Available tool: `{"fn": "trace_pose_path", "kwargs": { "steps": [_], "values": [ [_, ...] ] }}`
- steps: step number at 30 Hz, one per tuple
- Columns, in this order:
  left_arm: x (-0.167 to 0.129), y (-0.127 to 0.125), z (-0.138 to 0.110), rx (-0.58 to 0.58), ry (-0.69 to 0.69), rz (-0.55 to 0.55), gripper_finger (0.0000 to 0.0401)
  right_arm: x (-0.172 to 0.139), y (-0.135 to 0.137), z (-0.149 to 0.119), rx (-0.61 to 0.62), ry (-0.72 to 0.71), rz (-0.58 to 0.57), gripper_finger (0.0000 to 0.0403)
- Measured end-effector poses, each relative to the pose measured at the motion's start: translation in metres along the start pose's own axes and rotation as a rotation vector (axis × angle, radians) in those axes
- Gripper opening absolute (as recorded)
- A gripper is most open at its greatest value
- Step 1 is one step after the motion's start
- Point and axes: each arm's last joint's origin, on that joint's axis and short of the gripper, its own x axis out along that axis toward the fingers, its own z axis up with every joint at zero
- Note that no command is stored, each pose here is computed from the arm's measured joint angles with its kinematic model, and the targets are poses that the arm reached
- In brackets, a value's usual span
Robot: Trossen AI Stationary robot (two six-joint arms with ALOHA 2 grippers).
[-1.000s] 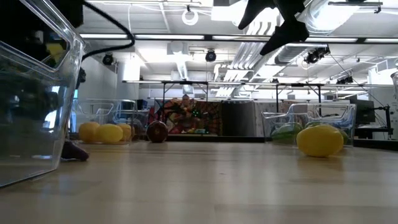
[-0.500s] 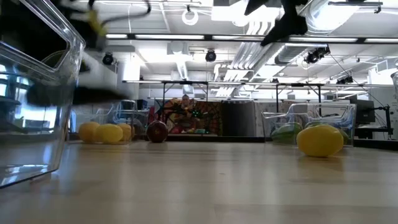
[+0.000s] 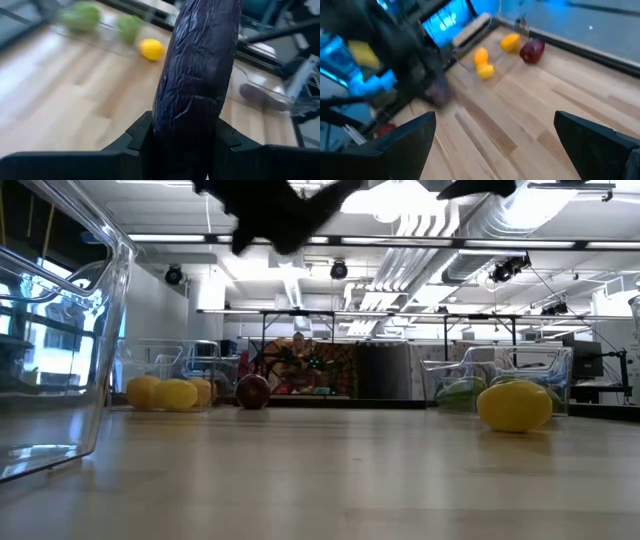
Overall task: Sort produce into baskets
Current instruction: Put the purple eggplant into the bottom right transparent bin
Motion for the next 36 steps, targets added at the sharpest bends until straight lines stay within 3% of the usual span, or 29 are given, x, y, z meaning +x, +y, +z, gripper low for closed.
{"fn": "trace_pose_path", "kwargs": {
  "steps": [7, 11, 17, 21, 31, 36],
  "values": [
    [0.088, -0.039, -0.028, -0.043, -0.134, -0.306, 0.0098, -0.020, -0.007, 0.010, 0.013, -0.124, -0.020, 0.0397],
    [0.126, -0.057, -0.025, -0.042, -0.204, -0.397, 0.0098, -0.021, -0.008, 0.010, 0.013, -0.146, -0.044, 0.0397],
    [0.178, -0.084, -0.015, 0.077, -0.203, -0.557, 0.0098, -0.015, -0.007, 0.007, 0.016, -0.125, -0.066, 0.0397],
    [0.202, -0.100, -0.004, 0.081, -0.248, -0.586, 0.0101, -0.014, -0.009, 0.005, 0.031, -0.102, -0.086, 0.0397],
    [0.241, -0.113, 0.000, 0.034, -0.287, -0.601, 0.0185, -0.014, -0.012, 0.001, 0.039, -0.070, -0.118, 0.0397],
    [0.248, -0.110, -0.003, 0.014, -0.313, -0.523, 0.0189, -0.014, -0.012, 0.001, 0.036, -0.067, -0.122, 0.0397]
  ]
}}
